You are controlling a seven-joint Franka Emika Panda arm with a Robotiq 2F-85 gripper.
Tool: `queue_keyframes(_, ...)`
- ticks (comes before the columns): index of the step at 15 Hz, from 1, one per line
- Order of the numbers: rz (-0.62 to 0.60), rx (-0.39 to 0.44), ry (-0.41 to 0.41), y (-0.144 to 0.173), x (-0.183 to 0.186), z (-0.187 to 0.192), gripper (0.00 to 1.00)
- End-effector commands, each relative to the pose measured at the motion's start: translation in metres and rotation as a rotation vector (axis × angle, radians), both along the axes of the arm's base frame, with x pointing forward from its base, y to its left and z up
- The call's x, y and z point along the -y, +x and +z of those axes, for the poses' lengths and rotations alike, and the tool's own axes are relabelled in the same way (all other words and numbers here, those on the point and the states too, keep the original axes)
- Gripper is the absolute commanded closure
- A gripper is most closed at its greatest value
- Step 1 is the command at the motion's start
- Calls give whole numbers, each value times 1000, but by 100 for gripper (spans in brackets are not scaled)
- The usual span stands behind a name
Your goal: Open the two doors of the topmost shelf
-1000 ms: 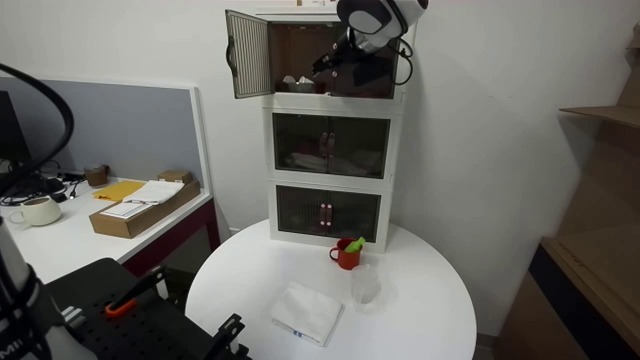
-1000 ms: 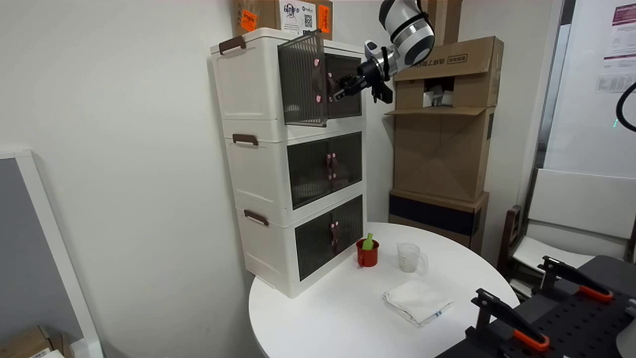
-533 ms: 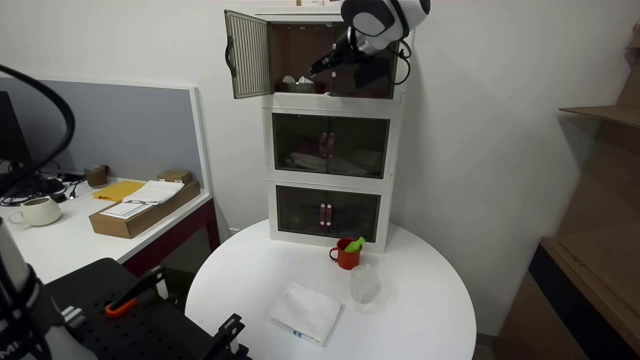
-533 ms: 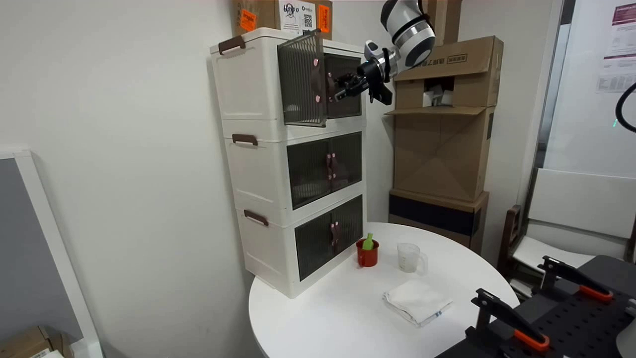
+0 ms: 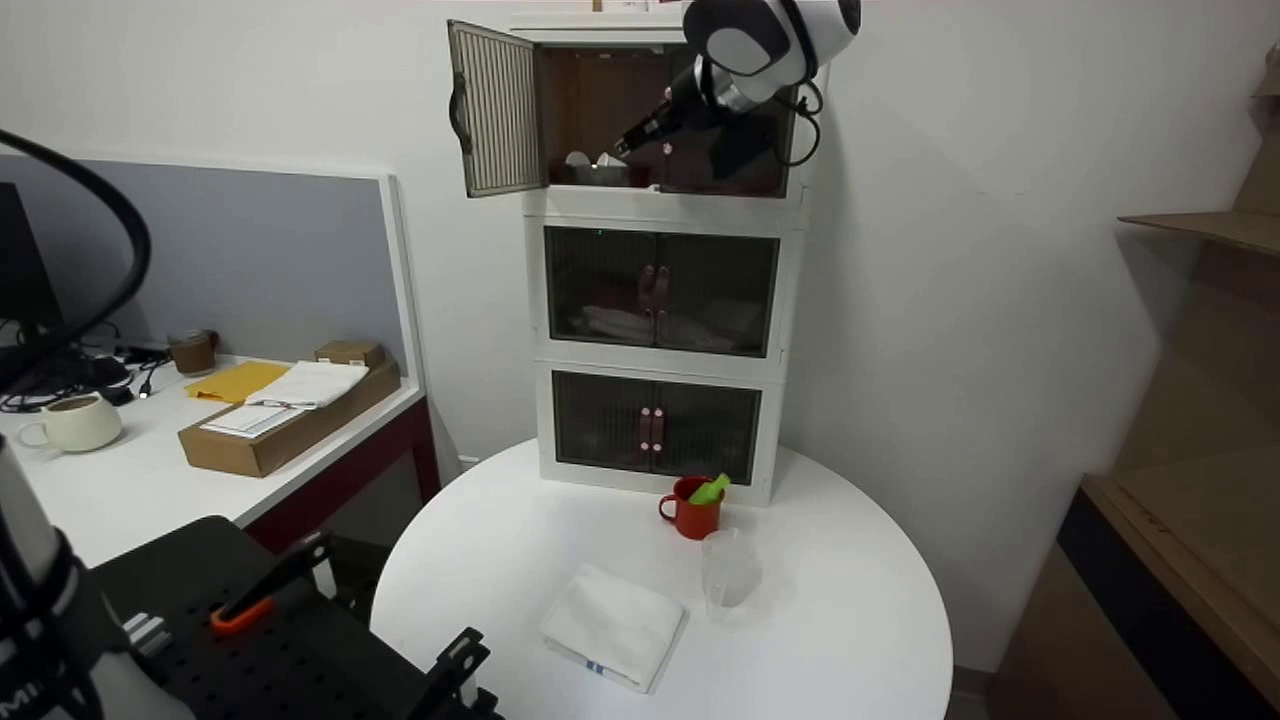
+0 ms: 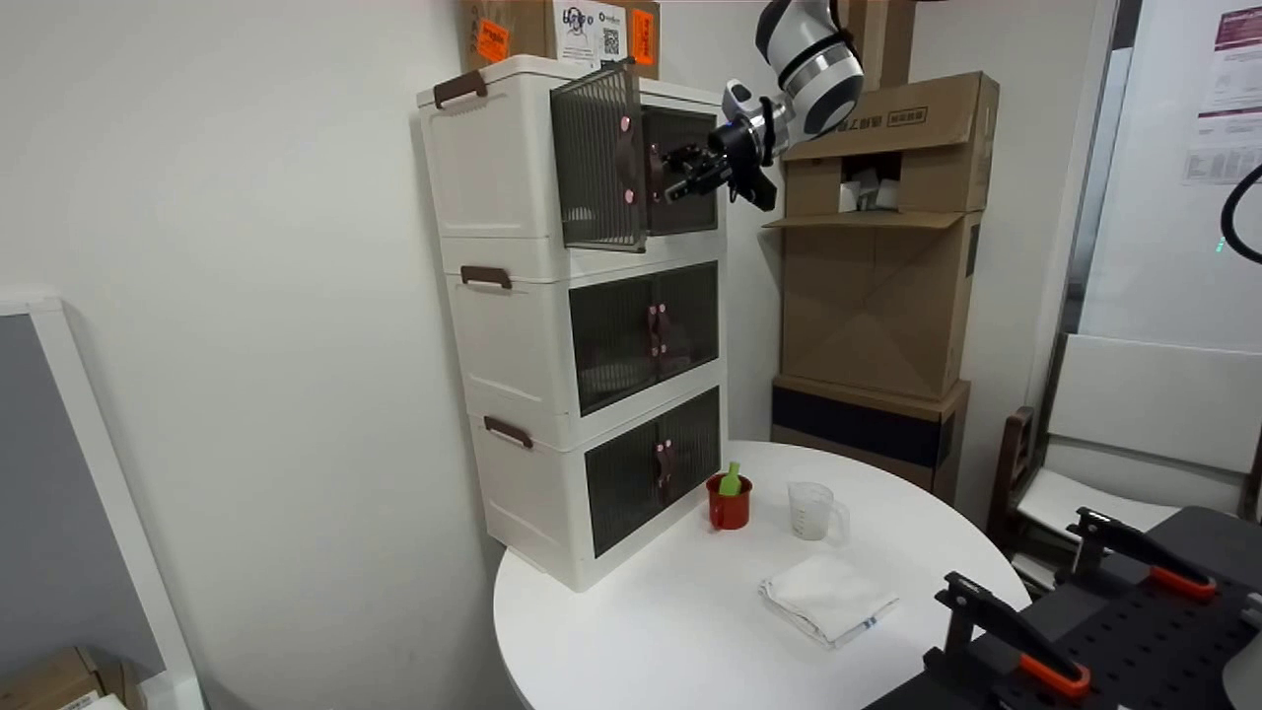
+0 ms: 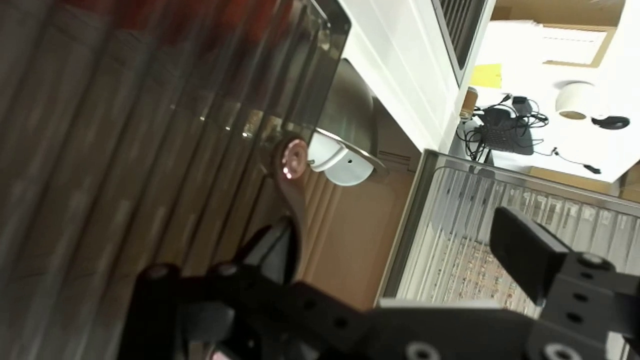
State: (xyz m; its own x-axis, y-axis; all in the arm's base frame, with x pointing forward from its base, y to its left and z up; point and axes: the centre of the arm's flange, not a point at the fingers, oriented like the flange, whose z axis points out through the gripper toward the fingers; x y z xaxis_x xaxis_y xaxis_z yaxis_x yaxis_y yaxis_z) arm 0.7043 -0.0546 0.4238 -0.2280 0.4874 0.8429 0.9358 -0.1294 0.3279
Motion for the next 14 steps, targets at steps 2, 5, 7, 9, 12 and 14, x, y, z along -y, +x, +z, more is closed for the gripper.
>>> queue_keyframes(2,42,-5,118,-10,-25,-4,0)
queue_keyframes(5,116,-98,143,-8,-19,-9,0)
queue_keyframes(7,142,-136,158,-11,-14,-10,0)
queue_keyframes(9,168,-170,178,-17,-9,-11,0)
queue_keyframes(12,196,-220,209,-30,3,-15,0)
queue_keyframes(14,195,-245,228,-38,10,-19,0)
